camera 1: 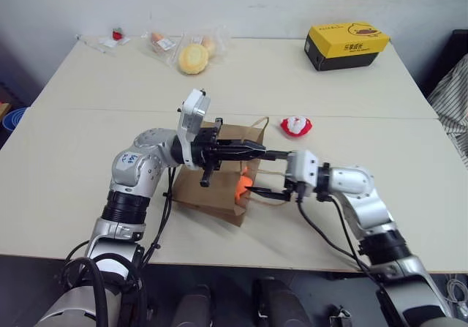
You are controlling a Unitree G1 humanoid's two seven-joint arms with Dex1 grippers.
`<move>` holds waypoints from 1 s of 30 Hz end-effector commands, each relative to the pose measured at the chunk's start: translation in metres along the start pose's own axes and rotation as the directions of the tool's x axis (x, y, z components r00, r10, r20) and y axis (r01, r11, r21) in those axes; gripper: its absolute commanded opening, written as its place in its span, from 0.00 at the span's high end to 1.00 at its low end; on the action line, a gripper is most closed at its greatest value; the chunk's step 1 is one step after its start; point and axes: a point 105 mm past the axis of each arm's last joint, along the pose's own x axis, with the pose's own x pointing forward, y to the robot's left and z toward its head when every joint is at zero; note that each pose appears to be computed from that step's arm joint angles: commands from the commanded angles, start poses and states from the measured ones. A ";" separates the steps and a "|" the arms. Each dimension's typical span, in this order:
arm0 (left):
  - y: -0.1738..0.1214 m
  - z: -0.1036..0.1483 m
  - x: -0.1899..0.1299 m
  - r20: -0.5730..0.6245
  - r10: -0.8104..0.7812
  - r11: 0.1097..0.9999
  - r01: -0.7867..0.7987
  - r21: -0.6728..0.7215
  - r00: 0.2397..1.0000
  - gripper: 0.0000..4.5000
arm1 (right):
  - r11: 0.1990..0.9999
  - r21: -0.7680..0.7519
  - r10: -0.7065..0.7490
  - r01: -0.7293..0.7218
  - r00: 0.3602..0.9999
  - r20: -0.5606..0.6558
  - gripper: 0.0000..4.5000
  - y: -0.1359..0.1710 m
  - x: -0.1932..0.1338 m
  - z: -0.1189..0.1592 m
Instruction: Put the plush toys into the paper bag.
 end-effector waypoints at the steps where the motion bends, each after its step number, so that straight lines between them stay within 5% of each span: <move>1: -0.004 0.006 0.000 0.005 -0.010 0.999 0.009 0.052 1.000 1.00 | 0.993 0.050 -0.109 0.105 0.992 0.069 0.21 -0.007 -0.027 0.025; 4: -0.004 0.005 0.000 -0.002 -0.004 0.998 0.004 0.070 1.000 1.00 | 0.956 0.094 -0.284 0.279 0.958 0.046 0.21 -0.014 -0.061 0.027; 5: -0.004 0.006 0.000 0.004 0.003 0.997 -0.003 0.077 1.000 1.00 | 0.933 0.086 -0.353 0.351 0.935 0.014 0.13 -0.013 -0.078 0.024; 7: -0.003 0.008 -0.002 0.013 0.018 0.996 -0.019 0.091 1.000 1.00 | 0.861 0.047 -0.502 0.507 0.860 -0.085 0.01 -0.008 -0.119 0.011; 9: -0.003 0.008 -0.004 0.017 0.028 0.995 -0.029 0.096 0.999 1.00 | 0.766 -0.023 -0.635 0.643 0.749 -0.191 0.00 0.003 -0.164 -0.004; 14: -0.004 0.008 -0.007 0.020 0.047 0.994 -0.049 0.094 0.999 1.00 | 0.574 -0.122 -0.794 0.810 0.513 -0.326 0.00 0.031 -0.232 -0.025; 17: -0.002 0.008 -0.009 0.019 0.063 0.994 -0.064 0.089 0.998 1.00 | 0.550 -0.146 -0.794 0.822 0.462 -0.396 0.00 0.041 -0.243 -0.033; 22: 0.001 0.008 -0.009 0.011 0.067 0.994 -0.068 0.083 0.998 1.00 | 0.630 -0.232 -0.757 0.741 0.520 -0.396 0.00 -0.001 -0.217 -0.033; 30: 0.007 0.011 -0.011 0.007 0.107 0.988 -0.107 0.109 0.994 1.00 | 0.833 -0.156 -0.537 0.530 0.712 -0.453 0.00 -0.096 -0.118 -0.035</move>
